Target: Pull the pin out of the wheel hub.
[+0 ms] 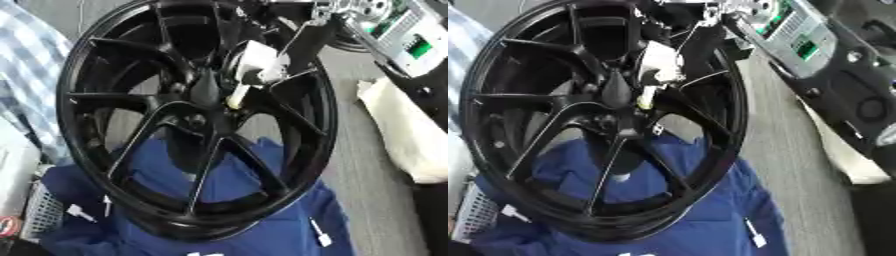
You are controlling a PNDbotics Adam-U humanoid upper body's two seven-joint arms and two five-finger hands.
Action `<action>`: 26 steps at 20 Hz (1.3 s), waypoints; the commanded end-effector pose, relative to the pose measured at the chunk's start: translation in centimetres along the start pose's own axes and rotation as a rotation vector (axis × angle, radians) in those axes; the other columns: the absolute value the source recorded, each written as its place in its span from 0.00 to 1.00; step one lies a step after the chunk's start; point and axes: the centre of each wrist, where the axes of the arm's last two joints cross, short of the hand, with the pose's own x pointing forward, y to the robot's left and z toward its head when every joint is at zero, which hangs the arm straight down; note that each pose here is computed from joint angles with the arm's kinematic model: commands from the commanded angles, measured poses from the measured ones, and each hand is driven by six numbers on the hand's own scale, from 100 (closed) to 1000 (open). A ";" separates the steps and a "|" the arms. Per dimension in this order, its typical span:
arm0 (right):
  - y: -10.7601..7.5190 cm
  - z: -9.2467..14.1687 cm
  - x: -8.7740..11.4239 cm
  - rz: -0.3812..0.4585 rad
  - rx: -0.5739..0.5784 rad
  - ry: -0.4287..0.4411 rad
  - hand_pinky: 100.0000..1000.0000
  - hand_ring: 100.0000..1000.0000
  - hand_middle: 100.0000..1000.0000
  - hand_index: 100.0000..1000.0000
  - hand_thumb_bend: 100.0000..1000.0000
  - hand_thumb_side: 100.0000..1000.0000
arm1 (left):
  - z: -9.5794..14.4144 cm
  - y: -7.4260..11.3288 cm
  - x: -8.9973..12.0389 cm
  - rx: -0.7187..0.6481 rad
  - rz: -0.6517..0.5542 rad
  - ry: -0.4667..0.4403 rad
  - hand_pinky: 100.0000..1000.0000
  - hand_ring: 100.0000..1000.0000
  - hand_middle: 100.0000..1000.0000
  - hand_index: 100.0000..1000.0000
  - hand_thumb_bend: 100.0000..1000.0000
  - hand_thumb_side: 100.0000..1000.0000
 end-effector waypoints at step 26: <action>-4.7 2.3 4.1 0.001 -0.099 -0.098 0.44 0.39 0.37 0.55 0.27 0.00 | -0.4 0.3 0.6 -0.005 -0.016 -0.019 0.89 0.65 0.63 0.67 0.08 0.61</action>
